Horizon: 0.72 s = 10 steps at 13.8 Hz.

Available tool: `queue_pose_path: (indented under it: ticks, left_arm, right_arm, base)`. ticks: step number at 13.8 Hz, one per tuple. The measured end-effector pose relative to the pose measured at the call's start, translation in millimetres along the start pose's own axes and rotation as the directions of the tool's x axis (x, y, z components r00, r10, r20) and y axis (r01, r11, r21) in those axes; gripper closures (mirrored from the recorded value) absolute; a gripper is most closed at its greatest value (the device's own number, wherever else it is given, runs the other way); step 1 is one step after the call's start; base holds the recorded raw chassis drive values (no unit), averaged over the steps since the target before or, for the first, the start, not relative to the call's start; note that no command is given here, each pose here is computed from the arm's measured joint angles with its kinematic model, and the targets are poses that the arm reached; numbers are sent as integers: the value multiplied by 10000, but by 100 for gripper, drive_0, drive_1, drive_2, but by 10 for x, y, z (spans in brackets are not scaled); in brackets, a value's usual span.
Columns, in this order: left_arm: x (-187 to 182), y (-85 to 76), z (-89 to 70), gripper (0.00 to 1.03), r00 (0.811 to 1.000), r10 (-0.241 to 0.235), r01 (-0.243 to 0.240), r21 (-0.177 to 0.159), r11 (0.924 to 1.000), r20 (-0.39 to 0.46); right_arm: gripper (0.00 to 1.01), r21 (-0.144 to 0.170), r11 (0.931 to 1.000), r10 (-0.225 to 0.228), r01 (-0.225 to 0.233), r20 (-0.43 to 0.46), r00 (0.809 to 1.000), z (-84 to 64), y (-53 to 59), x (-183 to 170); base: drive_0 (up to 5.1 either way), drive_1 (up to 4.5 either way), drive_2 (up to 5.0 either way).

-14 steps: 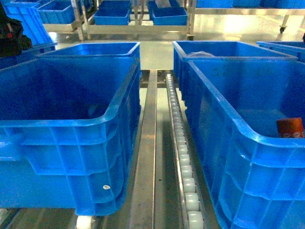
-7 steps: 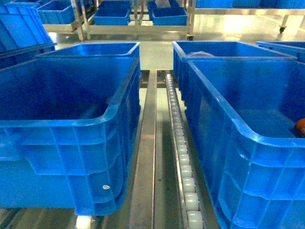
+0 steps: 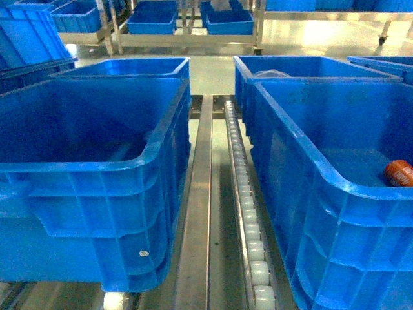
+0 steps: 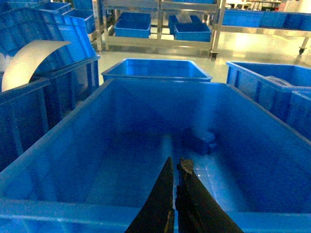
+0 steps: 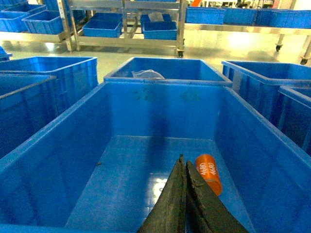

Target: Sort blue parts and orange caps into right shelf containers

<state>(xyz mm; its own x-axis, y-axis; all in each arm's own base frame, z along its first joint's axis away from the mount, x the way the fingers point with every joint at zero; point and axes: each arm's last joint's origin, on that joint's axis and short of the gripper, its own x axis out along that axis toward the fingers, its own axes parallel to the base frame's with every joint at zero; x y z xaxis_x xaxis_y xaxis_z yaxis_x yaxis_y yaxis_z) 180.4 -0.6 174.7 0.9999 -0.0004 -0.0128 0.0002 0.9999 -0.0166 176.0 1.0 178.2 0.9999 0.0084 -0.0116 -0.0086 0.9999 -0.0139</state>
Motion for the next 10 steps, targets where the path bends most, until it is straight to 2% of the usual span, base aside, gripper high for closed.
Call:
queue_pose_path:
  ticks: [1,2,3,4,6,10]
  left_arm:
    - [-67,0,-17,101,10000,0,0,0,10000,-8]
    - [-125,1,-59,101,9994,-6,6,-1,10000,343]
    - [-256,3,-158,101,9998,-1,1,8,10000,-187]
    - [-295,3,-112,101,10000,-5,5,11,10000,61]
    - [-382,4,-125,101,10000,4,-4,15,10000,-34]
    - [-506,4,-73,101,9999,1,-2,19,10000,153]
  right_arm:
    - [100,0,10000,0,0,-11,10000,-18,0,-62]
    - [100,0,10000,0,0,0,10000,-32,1,-118]
    - [100,0,10000,-2,2,145,9999,-117,2,-227]
    - [100,1,10000,4,-4,-271,9996,-196,4,-280]
    - [100,23,10000,-5,5,99,10000,-133,3,-354]
    - [100,26,10000,-7,6,217,9998,-92,3,-474]
  base:
    - [0,0,0]
    - [0,0,0]
    - [0,0,0]
    - [0,0,0]
    - [0,0,0]
    - [0,0,0]
